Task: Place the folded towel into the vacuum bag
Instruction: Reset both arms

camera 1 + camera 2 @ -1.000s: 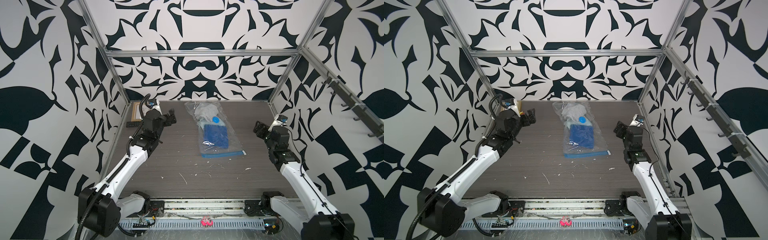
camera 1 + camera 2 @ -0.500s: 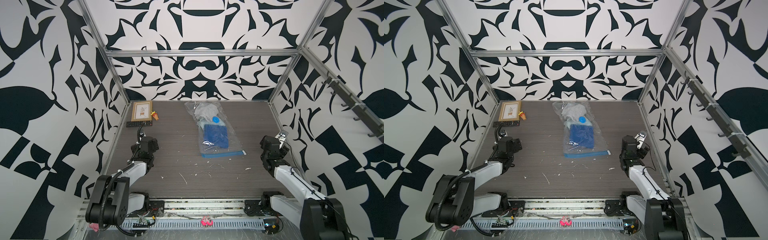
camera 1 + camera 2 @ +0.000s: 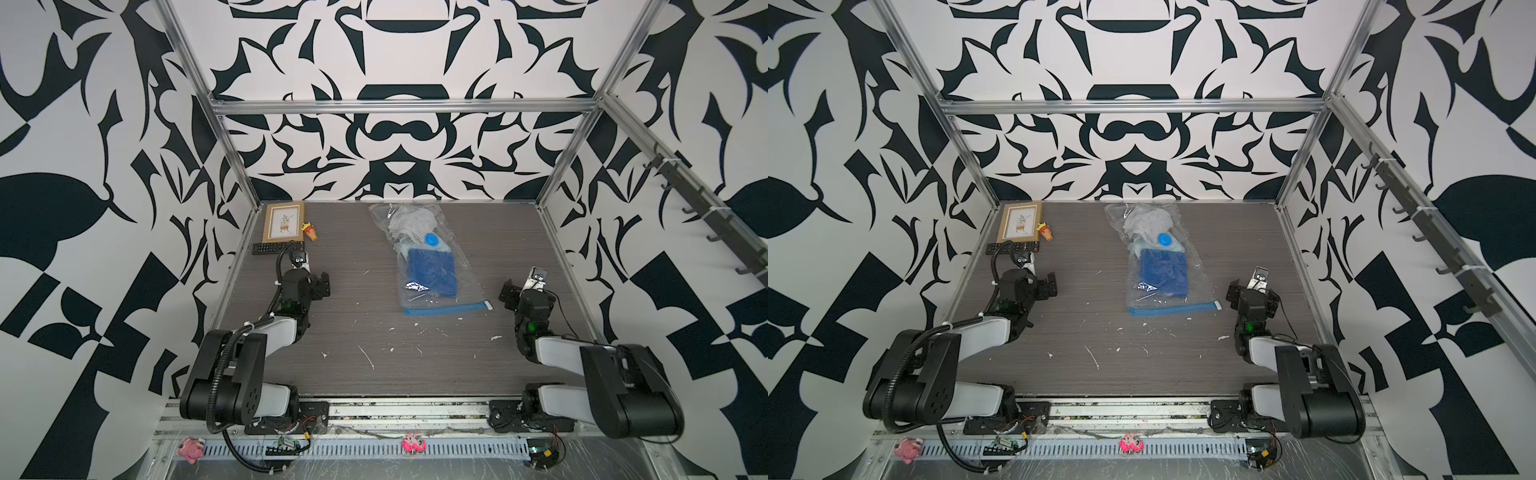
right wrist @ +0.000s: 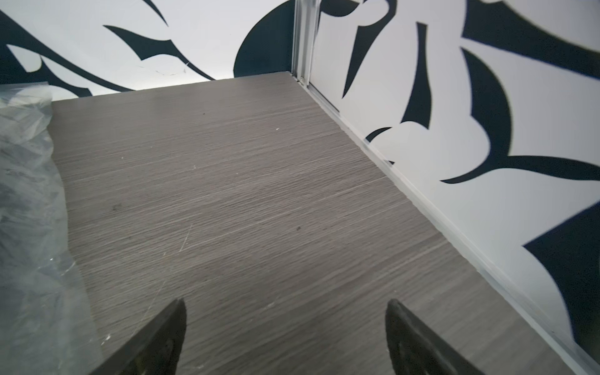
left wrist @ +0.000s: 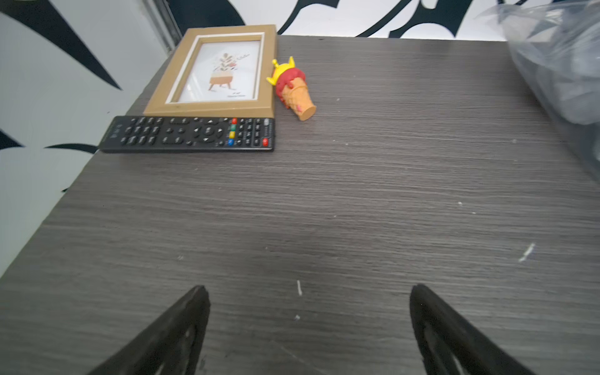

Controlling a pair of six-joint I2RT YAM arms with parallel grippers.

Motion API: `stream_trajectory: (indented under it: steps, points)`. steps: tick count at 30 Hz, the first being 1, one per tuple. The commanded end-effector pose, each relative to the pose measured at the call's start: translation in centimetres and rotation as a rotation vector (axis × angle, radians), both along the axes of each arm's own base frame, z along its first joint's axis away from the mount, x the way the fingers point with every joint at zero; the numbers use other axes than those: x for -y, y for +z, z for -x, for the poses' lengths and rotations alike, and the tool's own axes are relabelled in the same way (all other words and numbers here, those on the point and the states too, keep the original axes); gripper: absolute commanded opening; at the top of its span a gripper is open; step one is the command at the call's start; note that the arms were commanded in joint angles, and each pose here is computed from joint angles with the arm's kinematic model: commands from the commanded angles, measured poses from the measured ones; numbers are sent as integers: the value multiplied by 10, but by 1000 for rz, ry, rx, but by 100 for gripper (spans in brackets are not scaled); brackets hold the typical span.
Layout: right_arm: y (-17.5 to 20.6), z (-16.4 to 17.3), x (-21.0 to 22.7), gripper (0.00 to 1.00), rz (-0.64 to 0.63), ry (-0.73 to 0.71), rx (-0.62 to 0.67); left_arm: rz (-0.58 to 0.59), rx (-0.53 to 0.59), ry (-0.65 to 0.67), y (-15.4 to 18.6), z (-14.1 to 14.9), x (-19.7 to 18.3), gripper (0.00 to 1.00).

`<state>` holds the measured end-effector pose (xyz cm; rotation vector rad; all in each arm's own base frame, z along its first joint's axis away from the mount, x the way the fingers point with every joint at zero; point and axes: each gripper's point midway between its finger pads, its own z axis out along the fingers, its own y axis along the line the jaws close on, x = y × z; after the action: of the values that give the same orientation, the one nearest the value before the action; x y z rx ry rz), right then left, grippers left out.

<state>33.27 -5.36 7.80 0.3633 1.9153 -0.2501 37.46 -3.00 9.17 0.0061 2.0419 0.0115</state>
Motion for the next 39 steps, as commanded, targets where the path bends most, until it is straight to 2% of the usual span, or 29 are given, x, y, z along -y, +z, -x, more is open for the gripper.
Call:
stream_trajectory:
  steps: [1,5,8,12,13,17,20,23,26,30,32,34,36,39]
  points:
    - [21,-22,-12,97,-8,69,128,5,64,-110,15,-2,18,99]
    - [9,-39,-28,98,-1,171,90,-3,82,-127,17,2,24,99]
    - [0,-52,-47,99,-14,286,-9,-2,86,-116,20,2,23,99]
    - [1,-53,-50,98,-10,300,-8,1,85,-77,32,3,17,99]
    - [1,-54,-50,98,-7,301,-1,6,114,-75,45,4,17,99]
    - [1,-53,-50,99,-8,301,-3,-1,186,-158,64,6,28,99]
    - [1,-53,-50,99,-7,302,-2,-52,148,-225,48,3,36,99]
    - [2,-53,-50,99,-7,301,-1,-53,97,-219,26,0,36,99]
    - [1,-53,-51,99,-7,303,-2,-90,169,-210,26,-6,32,99]
    - [2,-53,-51,99,-7,303,-1,-35,105,-263,9,-15,33,99]
    - [2,-53,-51,98,-8,302,0,30,46,-272,2,-18,26,99]
    - [2,-53,-50,99,-7,302,-1,94,66,-270,3,-23,17,99]
    - [1,-53,-51,99,-7,302,-1,160,40,-262,1,-23,10,99]
    - [1,-53,-51,99,-6,301,-2,163,34,-256,-1,-25,9,99]
